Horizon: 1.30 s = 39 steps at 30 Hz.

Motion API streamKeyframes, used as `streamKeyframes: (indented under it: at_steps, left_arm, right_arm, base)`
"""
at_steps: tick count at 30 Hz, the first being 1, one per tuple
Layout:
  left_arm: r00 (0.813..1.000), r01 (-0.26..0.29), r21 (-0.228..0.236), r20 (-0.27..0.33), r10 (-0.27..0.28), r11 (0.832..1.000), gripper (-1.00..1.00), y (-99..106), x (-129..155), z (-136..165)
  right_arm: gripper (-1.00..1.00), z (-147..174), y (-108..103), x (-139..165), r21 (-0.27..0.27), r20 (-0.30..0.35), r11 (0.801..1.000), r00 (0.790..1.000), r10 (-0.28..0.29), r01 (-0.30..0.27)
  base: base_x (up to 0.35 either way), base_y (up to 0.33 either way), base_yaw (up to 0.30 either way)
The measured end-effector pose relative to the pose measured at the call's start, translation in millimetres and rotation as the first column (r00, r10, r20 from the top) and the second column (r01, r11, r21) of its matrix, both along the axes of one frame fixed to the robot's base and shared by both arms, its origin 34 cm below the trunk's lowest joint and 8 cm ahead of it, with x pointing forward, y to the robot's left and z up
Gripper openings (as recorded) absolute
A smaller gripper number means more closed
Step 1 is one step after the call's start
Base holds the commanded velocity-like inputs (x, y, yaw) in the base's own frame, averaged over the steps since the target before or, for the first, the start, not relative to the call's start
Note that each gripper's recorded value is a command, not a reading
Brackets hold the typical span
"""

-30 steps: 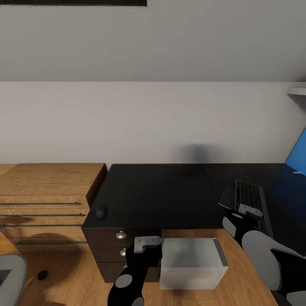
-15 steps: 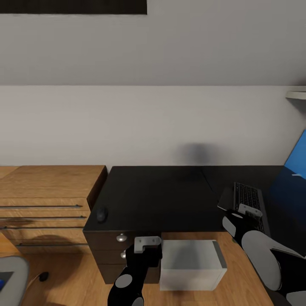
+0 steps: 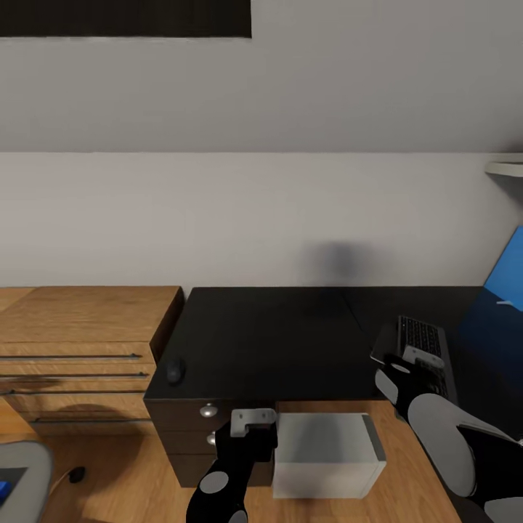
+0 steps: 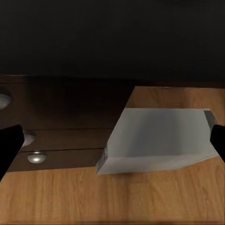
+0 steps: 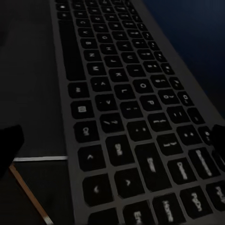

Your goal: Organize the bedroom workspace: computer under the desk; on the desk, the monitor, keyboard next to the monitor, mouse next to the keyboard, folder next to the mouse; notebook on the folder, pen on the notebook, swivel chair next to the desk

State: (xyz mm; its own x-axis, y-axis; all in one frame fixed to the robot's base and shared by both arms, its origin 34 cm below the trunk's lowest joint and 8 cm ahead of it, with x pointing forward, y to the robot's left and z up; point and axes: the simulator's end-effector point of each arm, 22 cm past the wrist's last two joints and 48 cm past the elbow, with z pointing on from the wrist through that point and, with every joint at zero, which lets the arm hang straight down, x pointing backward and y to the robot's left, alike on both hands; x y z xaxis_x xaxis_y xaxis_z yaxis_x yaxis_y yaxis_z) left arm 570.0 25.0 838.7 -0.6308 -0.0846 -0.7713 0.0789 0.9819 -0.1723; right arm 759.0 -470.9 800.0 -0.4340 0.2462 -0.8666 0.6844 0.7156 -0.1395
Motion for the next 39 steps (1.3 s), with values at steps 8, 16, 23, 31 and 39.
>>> streamKeyframes:
  at_steps: [8, 16, 23, 31, 39]
  left_arm:
    - [1.0, 0.003, 0.008, -0.011, -0.003, 1.0, 1.0, 0.1, -2.1, 7.2]
    - [0.999, 0.005, 0.026, -0.037, -0.004, 1.0, 1.0, 1.1, -7.1, 5.8]
    - [0.999, 0.004, 0.03, -0.04, -0.003, 1.0, 1.0, 1.5, -8.4, 13.4]
    - [0.999, 0.004, 0.027, -0.035, -0.003, 1.0, 1.0, 1.0, -7.9, 17.9]
    - [0.999, 0.002, 0.027, -0.032, -0.002, 1.0, 1.0, 0.9, -7.6, 18.5]
  right_arm:
    - [1.0, 27.3, 3.7, 11.3, -0.001, 0.045, 1.0, 0.999, 0.001, -0.001]
    - [1.0, 63.3, 23.8, 20.6, 0.027, 0.066, 0.999, 0.997, 0.032, -0.034]
    - [1.0, 86.5, 24.5, -29.1, 0.001, 0.094, 0.999, 0.994, 0.048, -0.048]
    - [1.0, 82.4, 71.1, -77.6, 0.057, 0.128, 0.996, 0.99, 0.063, -0.07]
    - [1.0, 67.8, 99.8, -84.4, 0.111, 0.117, 0.991, 0.991, 0.068, -0.081]
  base:
    - [0.0, 0.0, 0.0]
    - [0.0, 0.0, 0.0]
    - [0.0, 0.0, 0.0]
    - [0.0, 0.0, 0.0]
    - [0.0, 0.0, 0.0]
